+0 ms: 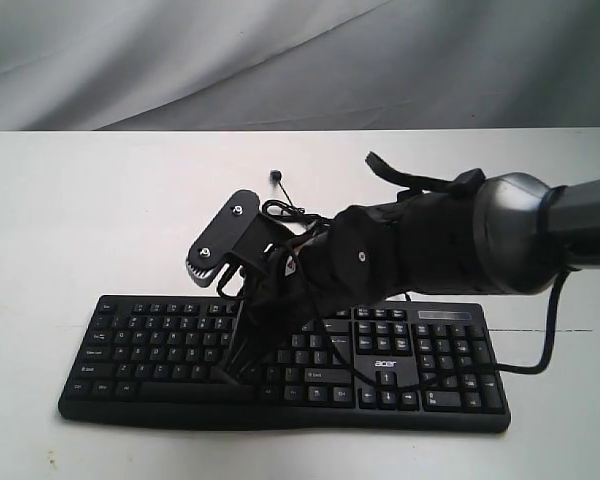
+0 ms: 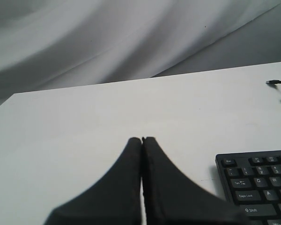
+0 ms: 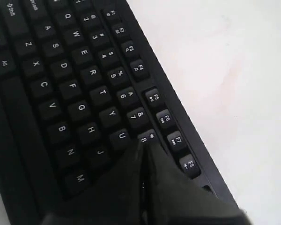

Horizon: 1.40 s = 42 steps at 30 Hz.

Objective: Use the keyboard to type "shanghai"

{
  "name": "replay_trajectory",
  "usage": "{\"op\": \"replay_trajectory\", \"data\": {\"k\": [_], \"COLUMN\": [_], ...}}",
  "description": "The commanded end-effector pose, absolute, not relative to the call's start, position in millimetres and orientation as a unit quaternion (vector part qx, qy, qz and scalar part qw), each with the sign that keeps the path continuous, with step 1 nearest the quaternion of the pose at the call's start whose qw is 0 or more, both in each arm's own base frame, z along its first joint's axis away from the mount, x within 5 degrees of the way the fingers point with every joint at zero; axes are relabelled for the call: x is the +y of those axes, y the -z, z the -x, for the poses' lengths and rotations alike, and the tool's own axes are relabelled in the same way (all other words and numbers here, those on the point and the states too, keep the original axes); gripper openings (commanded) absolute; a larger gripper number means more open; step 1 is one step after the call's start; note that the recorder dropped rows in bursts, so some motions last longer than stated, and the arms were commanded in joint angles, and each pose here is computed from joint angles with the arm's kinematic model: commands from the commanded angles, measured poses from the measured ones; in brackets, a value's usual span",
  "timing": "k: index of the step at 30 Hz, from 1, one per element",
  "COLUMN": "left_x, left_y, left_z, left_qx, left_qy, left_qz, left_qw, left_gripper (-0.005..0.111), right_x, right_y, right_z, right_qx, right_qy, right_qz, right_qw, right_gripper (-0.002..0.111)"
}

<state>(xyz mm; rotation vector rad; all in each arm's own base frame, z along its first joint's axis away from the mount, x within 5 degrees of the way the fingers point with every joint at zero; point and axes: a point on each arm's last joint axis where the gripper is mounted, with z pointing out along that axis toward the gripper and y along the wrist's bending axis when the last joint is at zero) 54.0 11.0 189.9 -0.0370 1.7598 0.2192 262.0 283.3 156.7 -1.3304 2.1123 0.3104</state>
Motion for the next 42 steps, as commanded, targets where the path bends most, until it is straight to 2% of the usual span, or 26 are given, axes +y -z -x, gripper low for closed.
{"op": "replay_trajectory", "data": {"k": [1, 23, 27, 42], "left_x": [10.4, 10.4, 10.4, 10.4], "left_y": [-189.4, -189.4, -189.4, -189.4], "left_z": [-54.1, -54.1, -54.1, -54.1], "left_qx": [0.766, 0.766, 0.766, 0.766], "left_qy": [-0.091, -0.091, -0.091, -0.091], "left_qz": [0.015, 0.015, 0.015, 0.015], "left_qw": [0.636, 0.636, 0.636, 0.636], "left_gripper": [0.000, 0.000, 0.000, 0.000], "right_x": [286.4, 291.3, 291.3, 291.1], "right_y": [-141.2, -135.3, -122.4, -110.5], "right_z": [-260.3, -263.1, -262.9, -262.6], "right_qx": [0.799, 0.792, 0.797, 0.802], "right_qy": [-0.112, -0.105, -0.101, -0.098], "right_qz": [0.510, 0.508, 0.511, 0.513], "right_qw": [0.298, 0.323, 0.306, 0.291], "right_gripper": [0.000, 0.000, 0.000, 0.000]}}
